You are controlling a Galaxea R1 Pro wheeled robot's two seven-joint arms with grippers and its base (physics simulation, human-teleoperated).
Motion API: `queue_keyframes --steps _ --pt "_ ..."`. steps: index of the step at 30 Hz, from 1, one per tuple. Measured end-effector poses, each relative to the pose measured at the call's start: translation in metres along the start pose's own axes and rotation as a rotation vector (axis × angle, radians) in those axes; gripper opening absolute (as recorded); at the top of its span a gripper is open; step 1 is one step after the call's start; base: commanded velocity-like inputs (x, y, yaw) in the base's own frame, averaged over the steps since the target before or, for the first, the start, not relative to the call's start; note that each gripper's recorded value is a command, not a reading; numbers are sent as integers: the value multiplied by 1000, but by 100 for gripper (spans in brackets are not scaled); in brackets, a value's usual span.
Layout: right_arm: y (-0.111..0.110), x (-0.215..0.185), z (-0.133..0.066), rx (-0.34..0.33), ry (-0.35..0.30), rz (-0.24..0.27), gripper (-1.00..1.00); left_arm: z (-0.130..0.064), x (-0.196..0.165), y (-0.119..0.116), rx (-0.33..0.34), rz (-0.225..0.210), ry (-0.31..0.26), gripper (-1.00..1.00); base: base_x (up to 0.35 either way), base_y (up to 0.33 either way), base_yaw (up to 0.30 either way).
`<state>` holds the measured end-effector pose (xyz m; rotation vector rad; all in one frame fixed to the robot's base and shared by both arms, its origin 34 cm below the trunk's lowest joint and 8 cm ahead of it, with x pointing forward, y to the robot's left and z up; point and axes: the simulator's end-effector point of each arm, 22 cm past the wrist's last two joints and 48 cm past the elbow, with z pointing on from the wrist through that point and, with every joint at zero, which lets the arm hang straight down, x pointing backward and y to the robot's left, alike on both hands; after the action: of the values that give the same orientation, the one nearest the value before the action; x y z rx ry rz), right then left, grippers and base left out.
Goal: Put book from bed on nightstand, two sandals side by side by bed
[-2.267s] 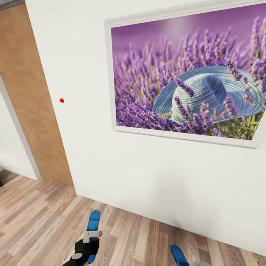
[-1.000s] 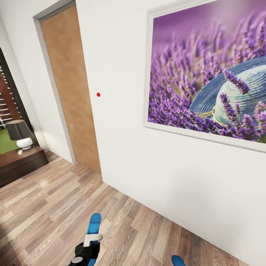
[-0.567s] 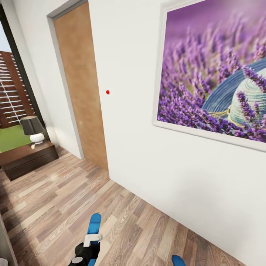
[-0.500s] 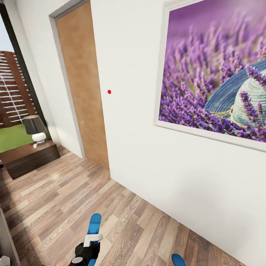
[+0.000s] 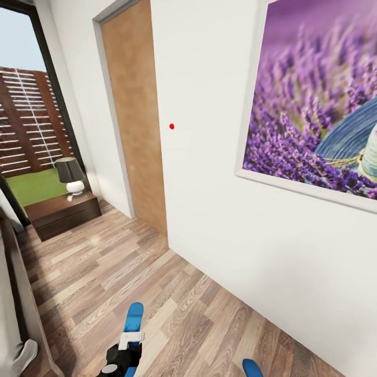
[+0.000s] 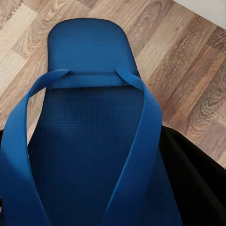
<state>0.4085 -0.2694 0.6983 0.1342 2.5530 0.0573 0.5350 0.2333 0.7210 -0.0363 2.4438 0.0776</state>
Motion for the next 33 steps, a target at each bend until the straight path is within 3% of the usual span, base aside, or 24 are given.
queue_keyframes --steps 33 --pt "-1 18 2 2 41 -1 -100 5 18 0 0 4 35 -100 0 0 204"
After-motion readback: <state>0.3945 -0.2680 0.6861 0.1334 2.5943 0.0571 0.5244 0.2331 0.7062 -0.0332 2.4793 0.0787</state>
